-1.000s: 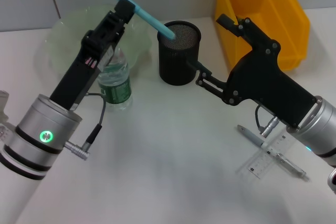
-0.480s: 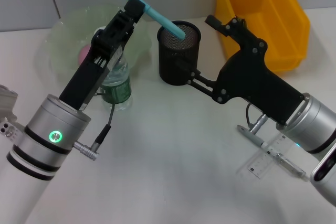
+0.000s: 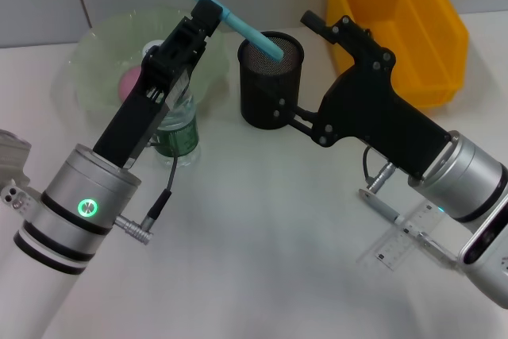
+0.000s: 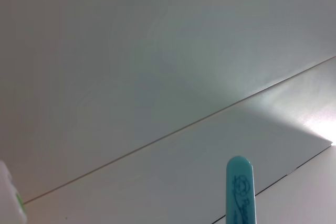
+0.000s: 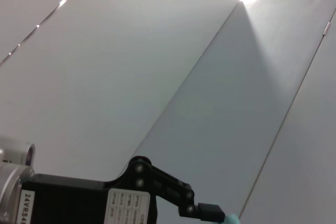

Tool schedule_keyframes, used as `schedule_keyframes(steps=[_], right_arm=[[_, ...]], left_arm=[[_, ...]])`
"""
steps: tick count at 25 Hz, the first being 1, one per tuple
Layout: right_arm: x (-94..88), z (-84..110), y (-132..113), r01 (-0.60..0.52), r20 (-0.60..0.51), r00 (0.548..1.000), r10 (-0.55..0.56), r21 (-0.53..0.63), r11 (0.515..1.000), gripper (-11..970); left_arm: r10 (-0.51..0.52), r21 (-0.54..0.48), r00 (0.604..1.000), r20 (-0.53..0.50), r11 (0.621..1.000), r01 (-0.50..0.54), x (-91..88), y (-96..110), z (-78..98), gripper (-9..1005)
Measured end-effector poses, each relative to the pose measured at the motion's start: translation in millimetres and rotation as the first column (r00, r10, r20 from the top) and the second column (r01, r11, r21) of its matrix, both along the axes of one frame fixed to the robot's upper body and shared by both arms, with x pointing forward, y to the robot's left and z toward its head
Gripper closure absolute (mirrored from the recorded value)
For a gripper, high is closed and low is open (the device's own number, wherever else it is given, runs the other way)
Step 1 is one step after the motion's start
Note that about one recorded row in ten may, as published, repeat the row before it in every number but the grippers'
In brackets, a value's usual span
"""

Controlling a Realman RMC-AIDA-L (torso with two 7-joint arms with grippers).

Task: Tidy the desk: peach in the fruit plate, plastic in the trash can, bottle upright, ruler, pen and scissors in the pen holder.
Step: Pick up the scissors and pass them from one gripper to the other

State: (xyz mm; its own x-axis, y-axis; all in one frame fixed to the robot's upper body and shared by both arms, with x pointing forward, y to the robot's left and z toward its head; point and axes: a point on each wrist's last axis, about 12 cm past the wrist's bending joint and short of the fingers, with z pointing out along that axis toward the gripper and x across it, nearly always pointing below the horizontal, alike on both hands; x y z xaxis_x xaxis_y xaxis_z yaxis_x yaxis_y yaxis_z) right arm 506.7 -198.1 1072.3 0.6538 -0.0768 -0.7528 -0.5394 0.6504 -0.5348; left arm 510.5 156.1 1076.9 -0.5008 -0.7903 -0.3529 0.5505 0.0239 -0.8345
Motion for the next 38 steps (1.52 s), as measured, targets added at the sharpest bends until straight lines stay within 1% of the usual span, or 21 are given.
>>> schedule_keyframes(steps=[7, 12, 25, 35, 38], right_arm=[[4.3, 0.8, 3, 0.000, 0.000, 1.000, 0.000, -0.015, 1.000, 219], [6.3, 0.6, 6, 0.013, 0.024, 1.000, -0.012, -0.042, 0.999, 218], [11.3, 4.4, 10, 0.008, 0.034, 0.999, -0.006, -0.040, 0.999, 236], [14.8, 5.5, 15, -0.002, 0.028, 1.000, 0.003, -0.047, 0.999, 465], [15.5, 5.7, 15, -0.001, 0.027, 1.000, 0.002, -0.048, 0.999, 517]], left_arm=[[-0.006, -0.007, 1.000, -0.003, 1.000, 0.006, -0.3, -2, 0.6, 780], [-0.006, -0.009, 1.000, -0.006, 1.000, 0.005, -1.2, -2, 0.3, 780], [-0.004, -0.011, 1.000, -0.011, 1.000, 0.004, -2.2, -1, -0.6, 780], [-0.003, -0.012, 1.000, -0.015, 1.000, 0.003, -2.5, -1, -1.2, 781], [-0.003, -0.012, 1.000, -0.015, 1.000, 0.003, -2.3, 0, -1.2, 781]])
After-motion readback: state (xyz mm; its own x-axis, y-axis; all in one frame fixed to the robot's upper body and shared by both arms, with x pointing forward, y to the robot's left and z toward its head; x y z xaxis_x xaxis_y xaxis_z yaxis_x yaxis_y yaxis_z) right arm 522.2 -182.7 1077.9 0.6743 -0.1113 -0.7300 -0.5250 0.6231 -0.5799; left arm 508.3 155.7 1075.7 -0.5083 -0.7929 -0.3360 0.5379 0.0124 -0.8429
